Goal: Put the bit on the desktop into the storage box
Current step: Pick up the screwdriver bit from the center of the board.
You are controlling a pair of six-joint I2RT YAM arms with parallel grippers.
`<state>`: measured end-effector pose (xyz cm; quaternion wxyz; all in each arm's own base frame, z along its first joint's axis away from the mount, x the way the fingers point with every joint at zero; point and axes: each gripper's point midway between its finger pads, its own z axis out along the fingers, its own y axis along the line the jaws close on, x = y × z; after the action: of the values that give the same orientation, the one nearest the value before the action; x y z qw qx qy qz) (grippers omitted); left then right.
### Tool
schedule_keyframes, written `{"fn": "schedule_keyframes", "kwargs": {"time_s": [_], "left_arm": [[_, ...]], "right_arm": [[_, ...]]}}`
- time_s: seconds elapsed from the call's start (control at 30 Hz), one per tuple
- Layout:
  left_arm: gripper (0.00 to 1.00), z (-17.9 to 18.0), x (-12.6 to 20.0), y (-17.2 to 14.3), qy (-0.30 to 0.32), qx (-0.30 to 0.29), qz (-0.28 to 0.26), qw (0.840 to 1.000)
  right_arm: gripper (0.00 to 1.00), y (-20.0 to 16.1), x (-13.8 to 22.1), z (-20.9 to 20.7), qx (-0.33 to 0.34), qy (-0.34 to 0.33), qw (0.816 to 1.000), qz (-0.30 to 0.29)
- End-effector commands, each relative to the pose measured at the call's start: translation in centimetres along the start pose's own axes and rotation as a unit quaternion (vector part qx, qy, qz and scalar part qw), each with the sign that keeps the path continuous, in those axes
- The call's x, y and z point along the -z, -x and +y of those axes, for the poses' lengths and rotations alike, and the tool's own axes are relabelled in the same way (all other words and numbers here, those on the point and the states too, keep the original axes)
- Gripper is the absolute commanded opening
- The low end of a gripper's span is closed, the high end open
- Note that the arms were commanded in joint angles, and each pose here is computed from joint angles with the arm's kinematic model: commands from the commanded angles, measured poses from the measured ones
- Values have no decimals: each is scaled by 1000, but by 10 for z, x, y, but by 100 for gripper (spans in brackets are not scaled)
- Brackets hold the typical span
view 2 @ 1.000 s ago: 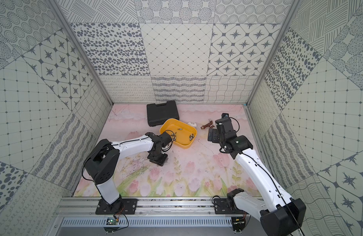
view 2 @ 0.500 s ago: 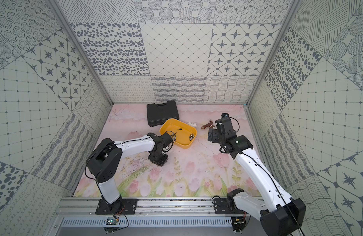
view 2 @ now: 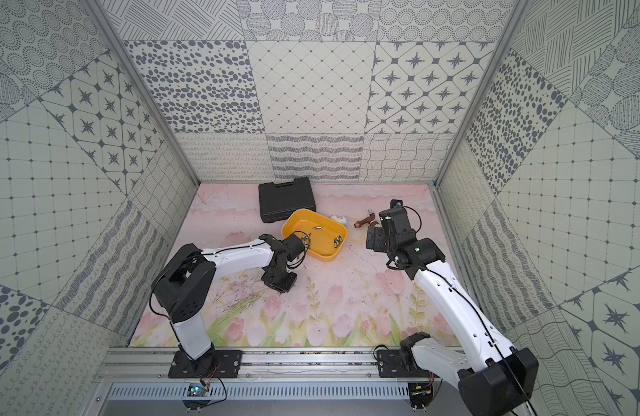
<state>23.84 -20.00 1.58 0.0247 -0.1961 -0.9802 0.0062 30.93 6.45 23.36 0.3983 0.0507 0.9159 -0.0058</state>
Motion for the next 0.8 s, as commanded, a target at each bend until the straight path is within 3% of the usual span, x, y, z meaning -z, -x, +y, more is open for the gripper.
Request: {"fn": "schedule_keyframes", "kwargs": {"time_s": [0.0,0.37,0.77], "left_arm": [[16,2,-2,-8,5,0,13,1000],[13,1,8,-8,-2,0,0,1000],[12,0,53,6,-19,-4,-67,998]], "right_arm": [[97,10,0,1,-2,0,1000,-16],[96,9,-1,1,0,-1,1000,-15],[96,10,0,0,0,0,1000,-16]]}}
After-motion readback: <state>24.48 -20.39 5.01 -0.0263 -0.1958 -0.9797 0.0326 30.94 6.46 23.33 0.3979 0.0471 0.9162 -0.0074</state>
